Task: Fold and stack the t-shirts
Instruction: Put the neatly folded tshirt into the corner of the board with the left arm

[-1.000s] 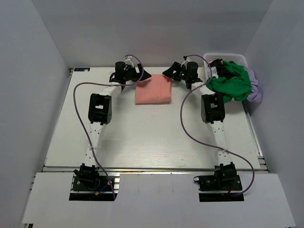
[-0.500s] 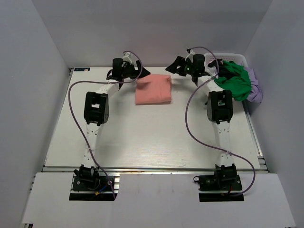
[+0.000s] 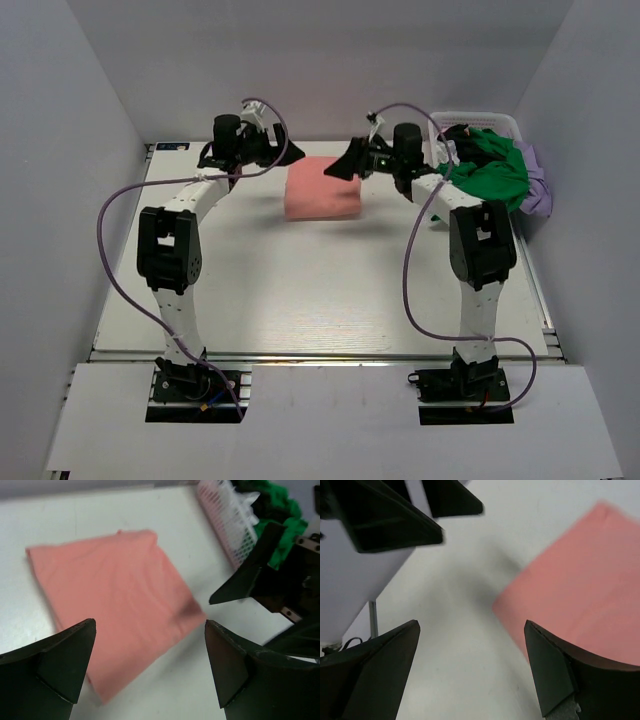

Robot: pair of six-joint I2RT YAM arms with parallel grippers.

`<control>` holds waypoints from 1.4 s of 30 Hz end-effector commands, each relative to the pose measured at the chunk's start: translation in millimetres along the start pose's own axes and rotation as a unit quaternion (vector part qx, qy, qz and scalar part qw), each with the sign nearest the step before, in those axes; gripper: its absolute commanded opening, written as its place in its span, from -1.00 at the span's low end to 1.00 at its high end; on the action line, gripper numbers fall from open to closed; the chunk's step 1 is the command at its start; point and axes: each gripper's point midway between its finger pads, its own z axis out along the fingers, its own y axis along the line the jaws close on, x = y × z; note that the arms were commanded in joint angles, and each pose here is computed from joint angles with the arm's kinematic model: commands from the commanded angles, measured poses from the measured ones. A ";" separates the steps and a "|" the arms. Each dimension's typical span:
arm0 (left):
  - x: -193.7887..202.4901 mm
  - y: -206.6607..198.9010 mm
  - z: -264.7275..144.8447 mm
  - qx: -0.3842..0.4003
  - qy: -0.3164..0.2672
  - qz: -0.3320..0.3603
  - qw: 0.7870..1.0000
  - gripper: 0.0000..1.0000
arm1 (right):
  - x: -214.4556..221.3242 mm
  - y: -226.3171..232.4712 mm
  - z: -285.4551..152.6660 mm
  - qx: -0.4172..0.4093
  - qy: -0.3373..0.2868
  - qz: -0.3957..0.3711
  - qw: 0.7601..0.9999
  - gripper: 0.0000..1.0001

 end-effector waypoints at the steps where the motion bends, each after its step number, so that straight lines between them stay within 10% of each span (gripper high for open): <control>1: 40.6 23.1 -14.2 -0.054 0.051 -0.029 0.997 1.00 | 43.1 -25.5 -0.9 -0.009 0.033 0.055 0.998 0.81; 13: 68.6 47.6 -3.7 -0.081 0.089 -0.052 0.991 1.00 | 140.7 -106.0 -3.4 0.064 0.078 0.179 0.979 0.81; 29: 122.4 95.8 36.7 -0.104 0.157 -0.029 0.982 1.00 | -4.3 42.2 -63.4 0.006 -0.011 -0.065 0.998 0.81; 39: 164.7 91.1 50.9 -0.092 0.218 0.018 0.971 -0.12 | -0.8 60.8 -94.5 0.052 -0.017 -0.095 0.994 0.81; 42: 149.9 93.8 47.8 -0.111 0.208 0.040 0.971 -0.85 | 0.0 53.2 -104.2 0.091 -0.025 -0.106 0.990 0.81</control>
